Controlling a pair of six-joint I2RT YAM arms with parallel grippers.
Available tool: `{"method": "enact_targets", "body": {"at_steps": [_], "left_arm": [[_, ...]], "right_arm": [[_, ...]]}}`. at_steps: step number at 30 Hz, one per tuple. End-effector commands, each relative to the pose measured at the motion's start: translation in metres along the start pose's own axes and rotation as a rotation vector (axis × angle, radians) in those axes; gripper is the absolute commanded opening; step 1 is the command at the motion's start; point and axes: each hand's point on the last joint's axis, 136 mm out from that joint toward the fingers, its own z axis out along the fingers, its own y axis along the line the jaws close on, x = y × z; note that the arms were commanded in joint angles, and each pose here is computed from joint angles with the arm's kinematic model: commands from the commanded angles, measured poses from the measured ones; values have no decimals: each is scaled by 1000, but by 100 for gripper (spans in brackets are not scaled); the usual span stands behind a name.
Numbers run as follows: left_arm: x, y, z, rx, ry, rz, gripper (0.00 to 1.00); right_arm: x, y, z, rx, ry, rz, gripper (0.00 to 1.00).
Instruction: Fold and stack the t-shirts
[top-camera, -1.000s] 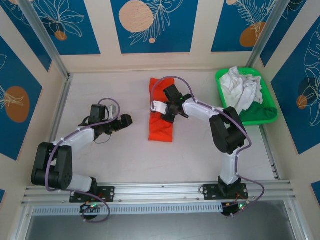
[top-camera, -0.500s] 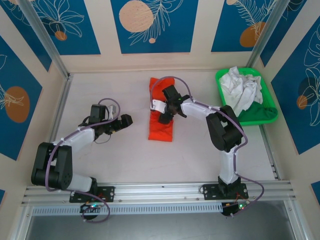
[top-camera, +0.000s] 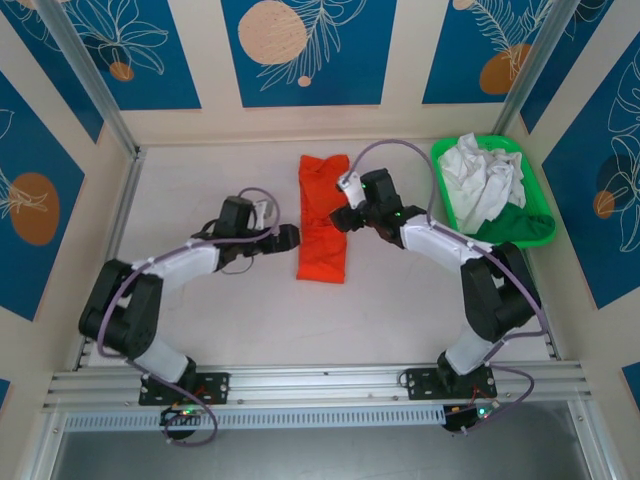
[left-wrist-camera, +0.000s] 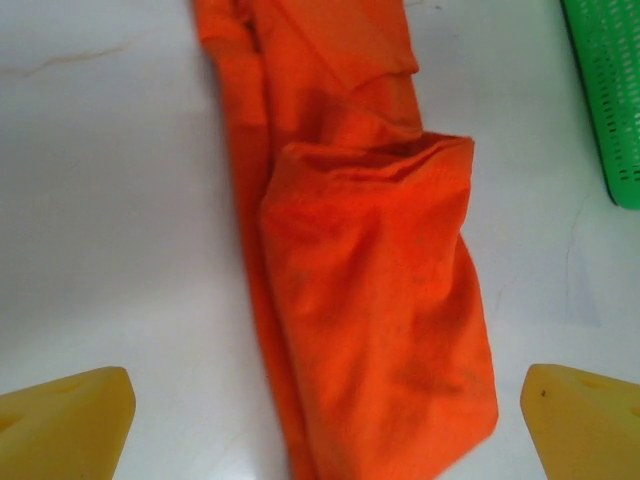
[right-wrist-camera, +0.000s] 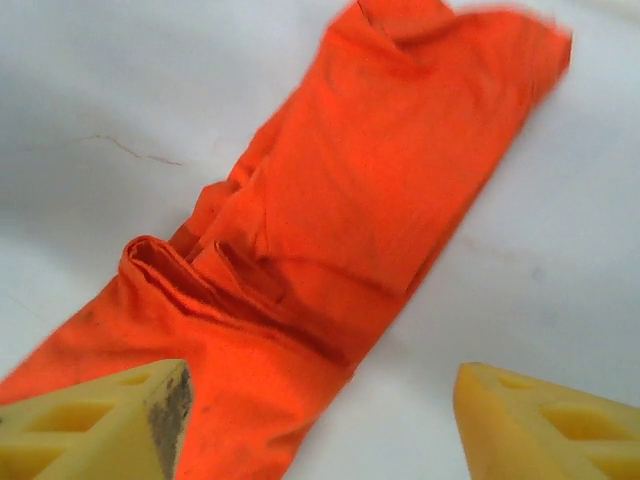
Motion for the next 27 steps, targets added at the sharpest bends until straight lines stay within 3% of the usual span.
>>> {"method": "enact_targets", "body": {"at_steps": [1, 6, 13, 20, 27], "left_arm": [[0, -12, 20, -21, 50, 44, 72], [-13, -16, 52, -39, 68, 44, 55], [-8, 20, 89, -169, 112, -52, 41], [1, 29, 96, -189, 138, -93, 39], [15, 33, 94, -196, 179, -102, 41]], "right_arm": [[25, 4, -4, -65, 58, 349, 64], [46, 2, -2, -77, 102, 426, 54], [41, 10, 14, -126, 122, 389, 40], [32, 21, 48, -190, 155, 370, 23], [51, 13, 84, -153, 236, 360, 22]]}}
